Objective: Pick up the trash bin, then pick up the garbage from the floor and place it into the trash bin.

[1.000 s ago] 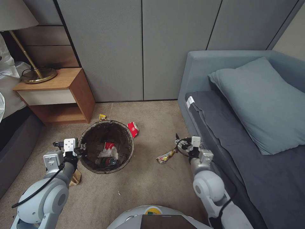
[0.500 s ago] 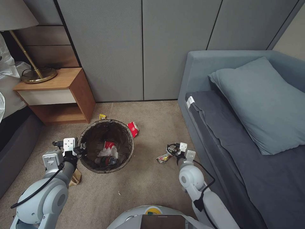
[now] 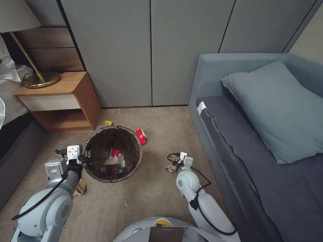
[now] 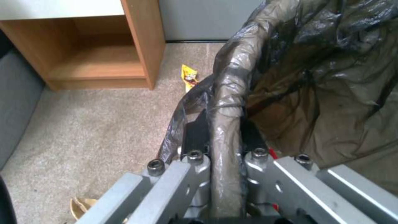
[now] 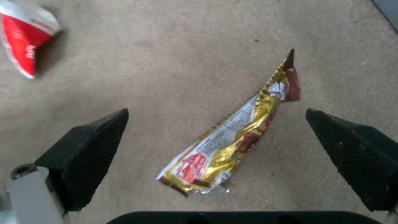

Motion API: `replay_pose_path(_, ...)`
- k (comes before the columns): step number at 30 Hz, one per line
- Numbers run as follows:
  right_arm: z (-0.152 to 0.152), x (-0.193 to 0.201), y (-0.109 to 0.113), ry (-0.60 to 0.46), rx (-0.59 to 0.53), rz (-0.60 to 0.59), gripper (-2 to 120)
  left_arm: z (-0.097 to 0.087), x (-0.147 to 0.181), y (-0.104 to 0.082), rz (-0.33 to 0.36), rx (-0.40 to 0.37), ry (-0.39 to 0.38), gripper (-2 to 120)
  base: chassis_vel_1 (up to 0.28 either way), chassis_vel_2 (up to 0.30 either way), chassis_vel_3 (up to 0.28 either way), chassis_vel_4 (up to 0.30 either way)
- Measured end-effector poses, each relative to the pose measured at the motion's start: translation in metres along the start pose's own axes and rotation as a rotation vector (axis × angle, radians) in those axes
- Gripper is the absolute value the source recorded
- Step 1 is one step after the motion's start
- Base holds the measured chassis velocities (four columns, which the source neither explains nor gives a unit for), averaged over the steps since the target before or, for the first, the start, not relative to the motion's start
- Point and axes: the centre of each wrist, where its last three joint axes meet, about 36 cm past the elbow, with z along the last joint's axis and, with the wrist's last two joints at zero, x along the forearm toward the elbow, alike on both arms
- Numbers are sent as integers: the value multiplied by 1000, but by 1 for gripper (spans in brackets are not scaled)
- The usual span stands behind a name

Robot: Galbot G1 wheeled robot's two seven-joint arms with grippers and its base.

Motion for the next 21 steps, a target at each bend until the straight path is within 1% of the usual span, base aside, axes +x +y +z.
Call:
replay_pose_path(6,7,-24,7,32,12,60,100,1,0,-1,-4,4,1,3,0,0,0,0)
replay_pose_path(9,8,-30,9,38,12,69,100,1,0,-1,-4,5,1,3,0,0,0,0)
replay_pose_path(10,9,-38,11,40,12,80,100,1,0,-1,-4,4,0,3,0,0,0,0)
replay_pose_path(15,8,-49,16,32,20,92,100,1,0,-1,-5,2,-1,3,0,0,0,0)
replay_pose_path(21,12,-66,29,40,42,100,100,1,-2,0,-4,3,-1,3,0,0,0,0)
